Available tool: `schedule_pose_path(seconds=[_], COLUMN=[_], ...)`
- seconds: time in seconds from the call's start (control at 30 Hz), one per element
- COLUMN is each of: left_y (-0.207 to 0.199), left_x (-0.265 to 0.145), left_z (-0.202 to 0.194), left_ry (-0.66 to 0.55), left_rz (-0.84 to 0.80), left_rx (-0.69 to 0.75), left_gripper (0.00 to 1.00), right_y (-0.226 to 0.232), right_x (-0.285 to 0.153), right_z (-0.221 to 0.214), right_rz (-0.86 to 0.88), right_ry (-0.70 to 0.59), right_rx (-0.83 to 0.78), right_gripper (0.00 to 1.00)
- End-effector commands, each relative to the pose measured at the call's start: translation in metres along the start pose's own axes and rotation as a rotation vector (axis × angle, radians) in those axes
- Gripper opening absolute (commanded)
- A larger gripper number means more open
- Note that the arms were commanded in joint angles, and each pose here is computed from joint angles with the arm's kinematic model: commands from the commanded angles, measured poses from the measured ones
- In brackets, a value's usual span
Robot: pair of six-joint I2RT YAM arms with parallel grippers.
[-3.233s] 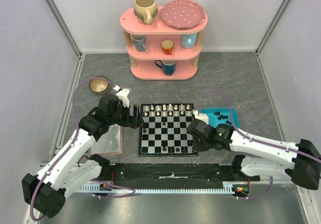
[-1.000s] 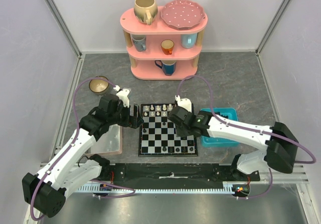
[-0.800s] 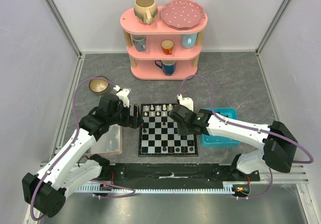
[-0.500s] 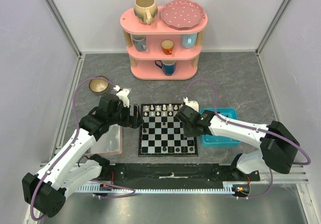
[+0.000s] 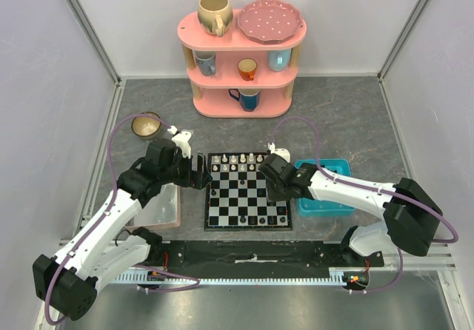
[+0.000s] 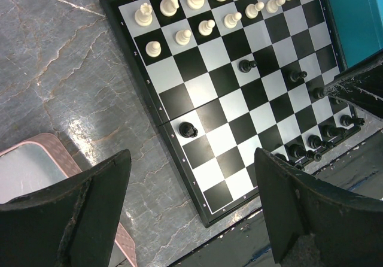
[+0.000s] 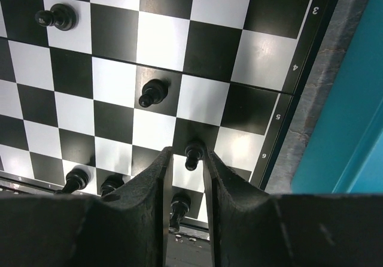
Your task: Set up the chess pieces on the board
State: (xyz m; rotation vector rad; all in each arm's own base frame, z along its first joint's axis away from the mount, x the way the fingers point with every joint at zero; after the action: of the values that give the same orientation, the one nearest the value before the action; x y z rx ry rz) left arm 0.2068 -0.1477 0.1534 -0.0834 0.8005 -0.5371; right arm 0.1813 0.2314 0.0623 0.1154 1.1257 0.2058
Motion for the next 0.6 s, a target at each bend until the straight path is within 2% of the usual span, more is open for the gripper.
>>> schedule_pose_path(seconds=[0.0, 0.3, 0.57], left_y=[-0.0043, -0.0044, -0.0041], left_x=[0.0001, 0.0, 0.0003], left_z=[0.0078, 0.0074, 0.0072], left_ry=[-0.032, -0.03, -0.029], left_rz=[-0.026, -0.028, -0.026], left_rx=[0.04, 0.041, 0.041], left_gripper=[0.89, 0.89, 0.89], right_y=[0.0017, -0.0024, 0.0], right_x=[0.002, 0.0046, 0.0041], right_z=[-0.0033, -0.0112, -0.008], right_rz=[0.02, 0.011, 0.016], right_ry=[0.012, 0.04, 0.03], right_rx=[-0.007, -0.014, -0.018], right_gripper=[0.33, 0.32, 0.23])
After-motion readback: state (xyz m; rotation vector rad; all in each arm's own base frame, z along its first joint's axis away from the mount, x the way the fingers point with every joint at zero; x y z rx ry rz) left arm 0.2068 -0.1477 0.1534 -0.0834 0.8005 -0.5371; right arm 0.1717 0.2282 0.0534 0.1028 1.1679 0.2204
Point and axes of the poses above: each gripper's point midway between its finger pads, its own x axis out along the fingers, its own y axis along the line the jaws close on, z = x × y, the point moved 1 cm from there along -x, back along the fingers, and after that the axes turned 3 degrees about x, right-handed, at the moved point
